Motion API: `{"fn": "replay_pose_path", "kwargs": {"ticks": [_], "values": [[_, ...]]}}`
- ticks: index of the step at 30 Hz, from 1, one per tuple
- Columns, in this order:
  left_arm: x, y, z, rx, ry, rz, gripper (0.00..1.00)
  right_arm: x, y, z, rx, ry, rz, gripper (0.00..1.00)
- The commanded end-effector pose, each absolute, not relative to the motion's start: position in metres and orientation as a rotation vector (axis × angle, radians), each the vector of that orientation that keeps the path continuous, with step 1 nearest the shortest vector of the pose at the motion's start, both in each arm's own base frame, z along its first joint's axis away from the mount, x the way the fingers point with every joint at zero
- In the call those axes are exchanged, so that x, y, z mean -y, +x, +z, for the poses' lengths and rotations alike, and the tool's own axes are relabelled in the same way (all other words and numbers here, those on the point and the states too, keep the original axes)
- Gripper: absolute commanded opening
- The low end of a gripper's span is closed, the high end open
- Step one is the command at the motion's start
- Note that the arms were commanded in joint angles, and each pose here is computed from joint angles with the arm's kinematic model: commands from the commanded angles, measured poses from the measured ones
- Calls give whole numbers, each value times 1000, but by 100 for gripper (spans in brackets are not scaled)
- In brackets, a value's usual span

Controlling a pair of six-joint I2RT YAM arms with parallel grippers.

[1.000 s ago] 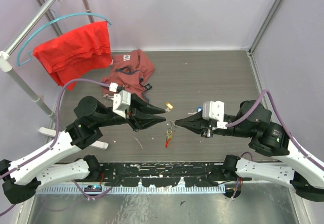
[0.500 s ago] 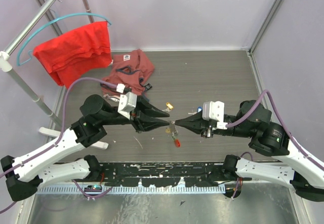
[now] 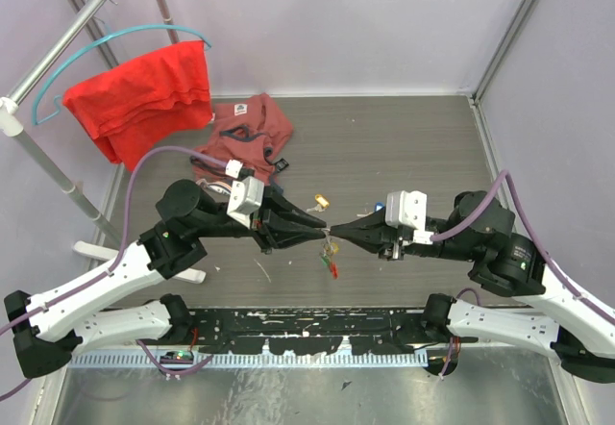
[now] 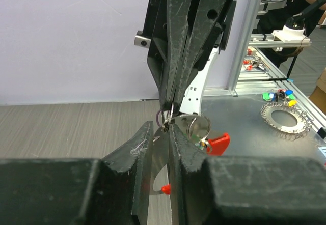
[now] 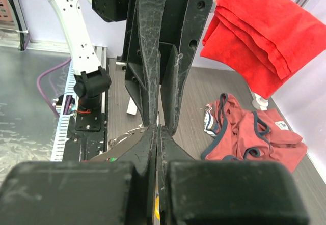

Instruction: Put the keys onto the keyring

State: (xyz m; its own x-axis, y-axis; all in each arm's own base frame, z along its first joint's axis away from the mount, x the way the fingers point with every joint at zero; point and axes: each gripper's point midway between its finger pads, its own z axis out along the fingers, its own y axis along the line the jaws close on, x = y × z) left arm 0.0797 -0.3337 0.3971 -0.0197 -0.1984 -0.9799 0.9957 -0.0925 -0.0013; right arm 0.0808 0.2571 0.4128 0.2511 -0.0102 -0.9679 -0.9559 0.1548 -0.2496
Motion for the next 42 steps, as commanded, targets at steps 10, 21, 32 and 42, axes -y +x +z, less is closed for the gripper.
{"fn": "replay_pose_path", "kwargs": {"ticks": [10, 21, 32, 42], "values": [[328, 71, 427, -902, 1074, -1398, 19, -259, 79, 441, -973, -1096, 959, 1], [327, 73, 425, -920, 1060, -1391, 28, -249, 73, 452, -929, -1054, 978, 1], [329, 74, 424, -938, 1052, -1407, 24, -247, 72, 454, -924, -1042, 985, 1], [331, 73, 430, -920, 1041, -1432, 24, -249, 73, 452, -926, -1043, 986, 1]]}}
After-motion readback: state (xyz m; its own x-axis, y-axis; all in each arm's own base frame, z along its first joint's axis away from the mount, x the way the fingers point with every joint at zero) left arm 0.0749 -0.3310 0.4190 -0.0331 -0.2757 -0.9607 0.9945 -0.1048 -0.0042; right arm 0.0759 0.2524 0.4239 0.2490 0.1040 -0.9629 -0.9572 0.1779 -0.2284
